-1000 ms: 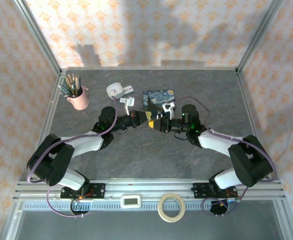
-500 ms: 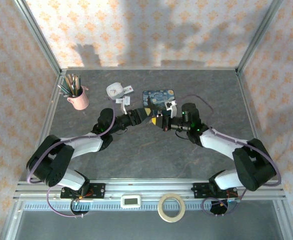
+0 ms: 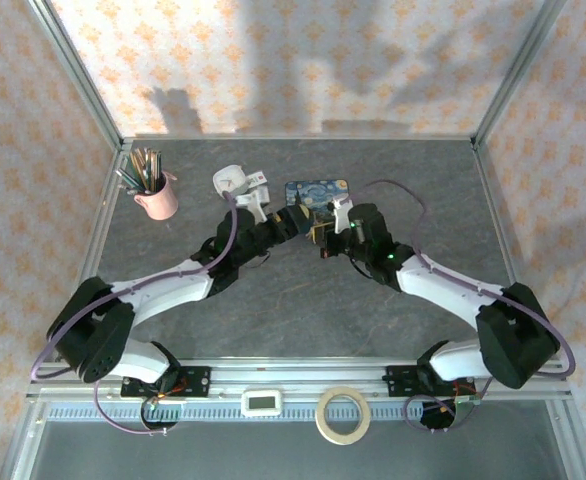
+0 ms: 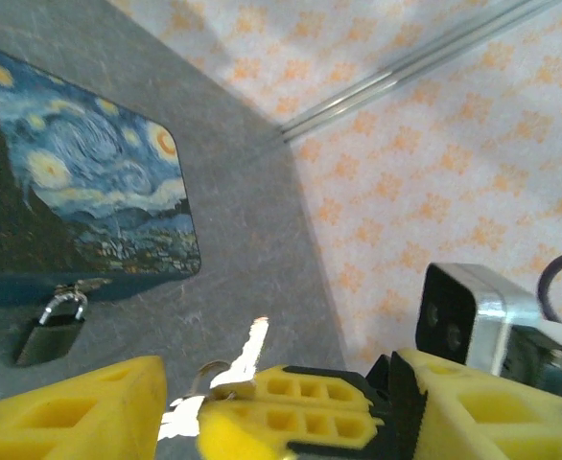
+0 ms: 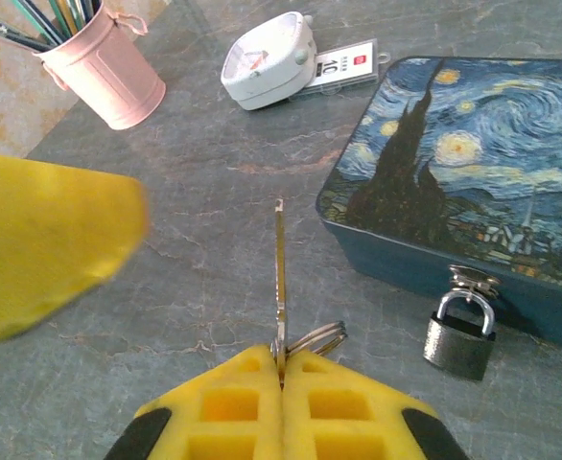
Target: Unlock the padlock with the key
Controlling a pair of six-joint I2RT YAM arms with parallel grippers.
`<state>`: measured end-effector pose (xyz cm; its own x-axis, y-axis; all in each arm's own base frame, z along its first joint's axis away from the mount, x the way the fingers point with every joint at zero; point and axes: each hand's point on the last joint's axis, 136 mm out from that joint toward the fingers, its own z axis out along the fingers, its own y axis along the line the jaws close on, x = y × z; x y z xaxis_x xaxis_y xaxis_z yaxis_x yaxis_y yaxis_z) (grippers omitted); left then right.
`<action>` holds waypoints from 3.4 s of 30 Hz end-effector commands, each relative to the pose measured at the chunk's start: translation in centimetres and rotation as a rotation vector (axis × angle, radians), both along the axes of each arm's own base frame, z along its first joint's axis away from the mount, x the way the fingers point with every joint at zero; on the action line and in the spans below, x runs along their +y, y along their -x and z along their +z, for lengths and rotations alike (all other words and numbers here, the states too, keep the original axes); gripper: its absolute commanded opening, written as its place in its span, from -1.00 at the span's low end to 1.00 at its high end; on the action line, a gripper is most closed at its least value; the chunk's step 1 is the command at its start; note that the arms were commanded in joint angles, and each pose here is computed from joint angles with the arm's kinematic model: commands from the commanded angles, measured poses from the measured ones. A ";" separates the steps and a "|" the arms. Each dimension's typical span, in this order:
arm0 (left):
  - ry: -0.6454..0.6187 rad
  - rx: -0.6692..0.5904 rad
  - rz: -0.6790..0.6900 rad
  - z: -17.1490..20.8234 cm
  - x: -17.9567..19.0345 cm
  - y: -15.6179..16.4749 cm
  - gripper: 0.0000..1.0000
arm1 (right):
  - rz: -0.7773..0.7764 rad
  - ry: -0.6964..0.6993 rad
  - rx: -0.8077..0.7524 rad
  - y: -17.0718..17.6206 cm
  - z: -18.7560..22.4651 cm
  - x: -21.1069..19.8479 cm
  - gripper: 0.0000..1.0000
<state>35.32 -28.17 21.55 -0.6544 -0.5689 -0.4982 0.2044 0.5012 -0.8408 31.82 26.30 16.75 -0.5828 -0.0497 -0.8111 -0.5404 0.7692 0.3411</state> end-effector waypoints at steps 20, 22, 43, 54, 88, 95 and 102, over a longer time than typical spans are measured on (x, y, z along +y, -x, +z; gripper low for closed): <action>-0.126 0.060 0.020 -3.4 -2.5 -3.1 -0.92 | 0.049 0.028 -0.056 0.0 1.4 1.2 -1.00; -0.128 0.056 0.026 -3.3 -2.4 -3.1 -1.00 | 0.048 0.031 -0.062 0.1 1.5 1.1 -1.00; 0.116 -0.511 -0.209 7.6 -0.4 2.4 -1.00 | 0.342 -0.559 0.019 2.4 9.8 0.3 -0.26; 0.228 -0.522 -0.271 8.0 -0.9 3.4 -1.00 | 0.478 -0.649 0.083 4.3 9.6 1.8 -0.27; 0.279 -0.545 -0.294 7.9 -1.1 4.8 -1.00 | 0.534 -0.682 0.133 5.0 8.9 2.9 -0.23; 0.298 -0.545 -0.294 8.3 -0.9 4.9 -1.00 | 0.503 -0.681 0.132 4.5 8.3 2.9 -0.83; 0.283 -0.494 -0.200 8.1 0.6 3.8 0.29 | 0.430 -0.597 0.097 3.5 7.3 2.5 -1.00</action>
<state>31.92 -28.71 27.91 -0.5270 -0.5700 -0.6304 0.6603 0.1923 -0.7260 27.92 29.16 23.95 -0.7257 0.1359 -0.6745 -0.6675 0.0985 0.7380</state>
